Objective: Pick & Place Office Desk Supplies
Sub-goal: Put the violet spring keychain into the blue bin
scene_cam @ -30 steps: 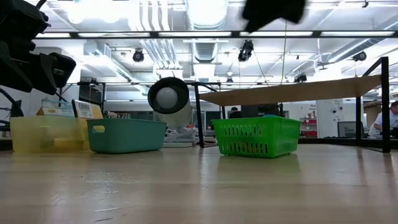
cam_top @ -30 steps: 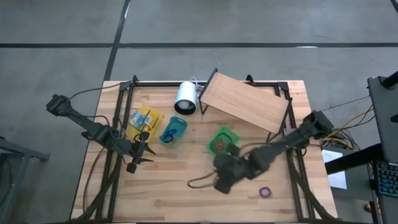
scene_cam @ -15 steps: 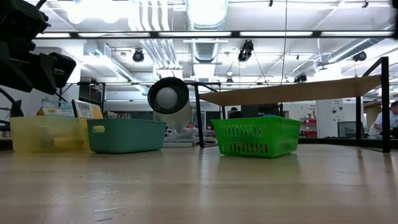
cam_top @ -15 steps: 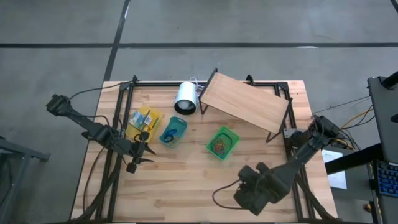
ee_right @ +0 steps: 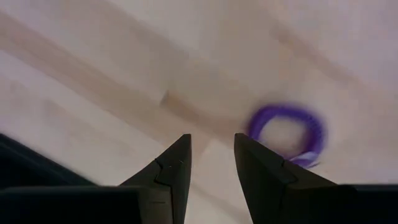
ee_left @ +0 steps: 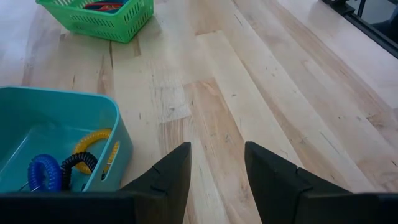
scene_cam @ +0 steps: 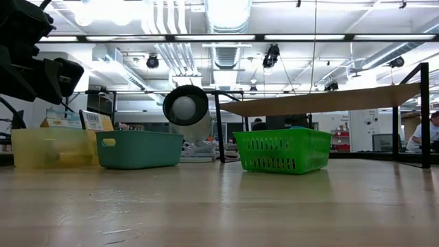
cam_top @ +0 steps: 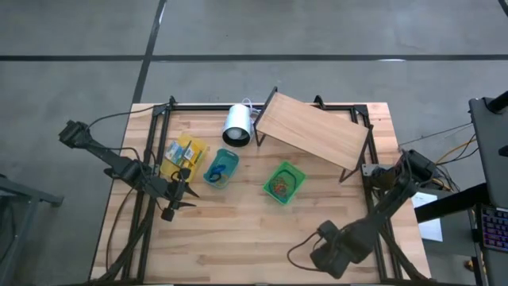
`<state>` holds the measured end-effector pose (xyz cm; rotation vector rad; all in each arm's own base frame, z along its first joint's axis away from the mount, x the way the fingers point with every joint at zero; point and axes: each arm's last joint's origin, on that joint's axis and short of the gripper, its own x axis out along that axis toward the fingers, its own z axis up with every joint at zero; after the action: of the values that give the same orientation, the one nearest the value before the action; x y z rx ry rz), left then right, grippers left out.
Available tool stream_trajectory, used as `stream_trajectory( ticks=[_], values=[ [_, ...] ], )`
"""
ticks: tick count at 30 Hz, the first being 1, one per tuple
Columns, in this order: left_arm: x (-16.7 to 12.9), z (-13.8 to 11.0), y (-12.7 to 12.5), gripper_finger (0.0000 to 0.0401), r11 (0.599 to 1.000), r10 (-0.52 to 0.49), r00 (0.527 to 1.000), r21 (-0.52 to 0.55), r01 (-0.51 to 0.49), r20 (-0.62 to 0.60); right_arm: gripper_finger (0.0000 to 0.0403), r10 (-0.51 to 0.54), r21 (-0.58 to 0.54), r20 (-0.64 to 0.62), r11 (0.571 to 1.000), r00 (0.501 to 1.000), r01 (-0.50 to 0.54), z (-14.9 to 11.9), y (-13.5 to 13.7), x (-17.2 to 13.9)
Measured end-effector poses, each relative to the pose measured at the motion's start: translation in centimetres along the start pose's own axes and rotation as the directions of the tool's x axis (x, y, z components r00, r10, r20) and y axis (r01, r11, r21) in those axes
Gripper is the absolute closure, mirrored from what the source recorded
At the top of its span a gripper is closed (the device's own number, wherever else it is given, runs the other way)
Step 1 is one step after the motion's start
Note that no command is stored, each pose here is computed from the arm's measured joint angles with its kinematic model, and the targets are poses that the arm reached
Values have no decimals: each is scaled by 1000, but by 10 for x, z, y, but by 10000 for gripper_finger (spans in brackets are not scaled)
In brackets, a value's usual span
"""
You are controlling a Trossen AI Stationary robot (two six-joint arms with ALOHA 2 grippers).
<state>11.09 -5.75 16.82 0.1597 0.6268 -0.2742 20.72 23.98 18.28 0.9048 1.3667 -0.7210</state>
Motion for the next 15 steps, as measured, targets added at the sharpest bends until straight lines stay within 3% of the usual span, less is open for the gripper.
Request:
stream_trajectory(
  ticks=[6,15],
  values=[
    [0,0,0,249,1000,0,1000,0,0,0,282,85,16,-83,996,993,-84,-14,-6,20],
    [0,0,0,249,1000,0,1000,0,0,0,282,53,30,-80,998,995,-51,-14,-16,29]
  ],
)
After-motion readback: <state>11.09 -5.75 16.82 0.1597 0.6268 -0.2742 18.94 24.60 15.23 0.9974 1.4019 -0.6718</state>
